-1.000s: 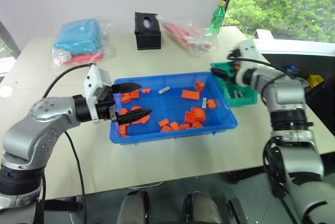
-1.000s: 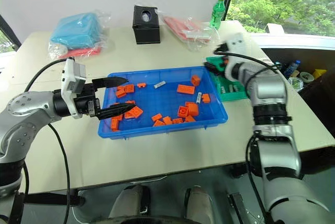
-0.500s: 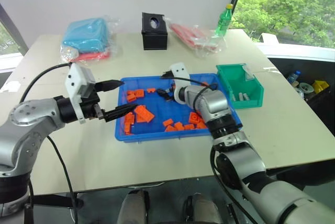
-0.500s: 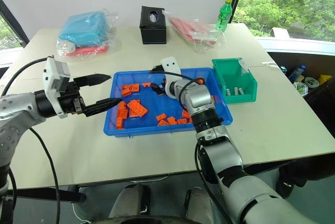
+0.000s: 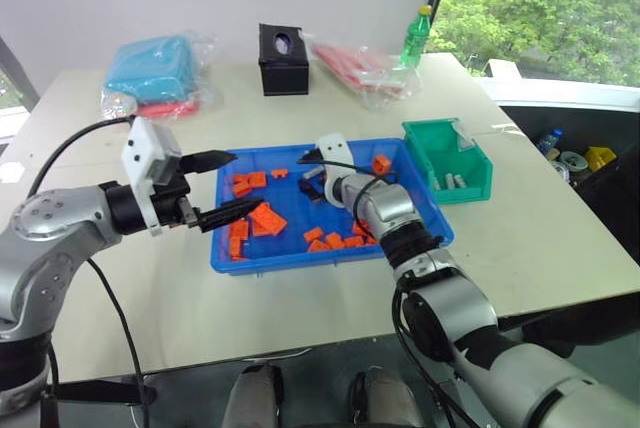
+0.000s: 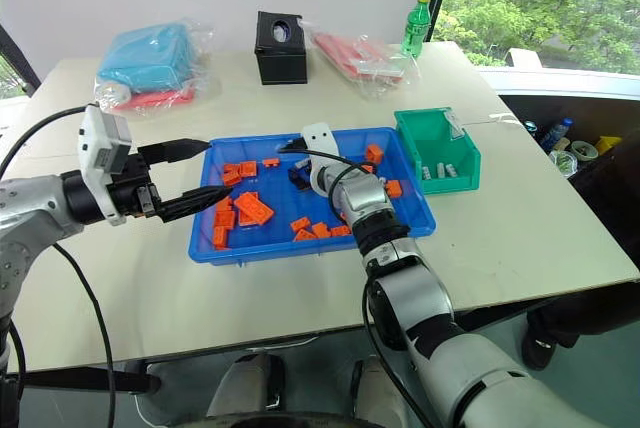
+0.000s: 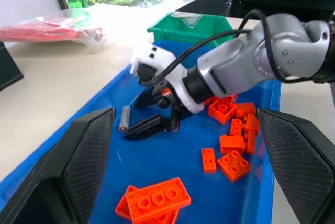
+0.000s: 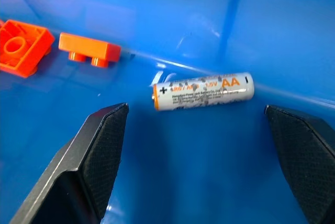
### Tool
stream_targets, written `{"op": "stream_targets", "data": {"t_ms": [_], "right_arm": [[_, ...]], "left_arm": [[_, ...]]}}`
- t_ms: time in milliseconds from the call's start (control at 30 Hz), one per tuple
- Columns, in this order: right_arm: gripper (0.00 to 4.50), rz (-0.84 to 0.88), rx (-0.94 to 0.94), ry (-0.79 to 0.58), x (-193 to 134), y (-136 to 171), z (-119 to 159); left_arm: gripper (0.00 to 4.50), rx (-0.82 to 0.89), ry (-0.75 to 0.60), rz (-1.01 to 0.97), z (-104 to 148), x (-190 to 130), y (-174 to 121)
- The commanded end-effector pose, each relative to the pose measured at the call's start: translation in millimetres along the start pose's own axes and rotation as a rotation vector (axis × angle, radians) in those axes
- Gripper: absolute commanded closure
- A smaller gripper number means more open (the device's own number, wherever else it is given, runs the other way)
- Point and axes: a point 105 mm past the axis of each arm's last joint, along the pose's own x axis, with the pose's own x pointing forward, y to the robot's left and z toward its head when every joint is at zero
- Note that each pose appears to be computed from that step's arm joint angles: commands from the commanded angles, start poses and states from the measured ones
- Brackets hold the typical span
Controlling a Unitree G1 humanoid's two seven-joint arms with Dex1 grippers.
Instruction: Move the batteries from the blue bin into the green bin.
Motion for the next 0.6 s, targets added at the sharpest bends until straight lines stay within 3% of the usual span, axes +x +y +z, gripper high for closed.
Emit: {"op": "stream_targets", "data": {"t_ms": [33,567,600], "right_arm": [[0.21,0.007,-0.013,-0.040,2.6,1.2,10.8],[0.21,0.021,-0.037,-0.058,10.4,0.1,2.3],[0.44,0.022,-0.036,-0.060,10.5,0.4,2.5]], "left_arm": [[0.00,0.057,-0.029,0.019,14.8,-3.7,2.8],[0.00,0.070,-0.038,0.010,17.6,-1.1,4.7],[0.00,0.070,-0.037,0.009,17.4,-1.3,4.9]]}}
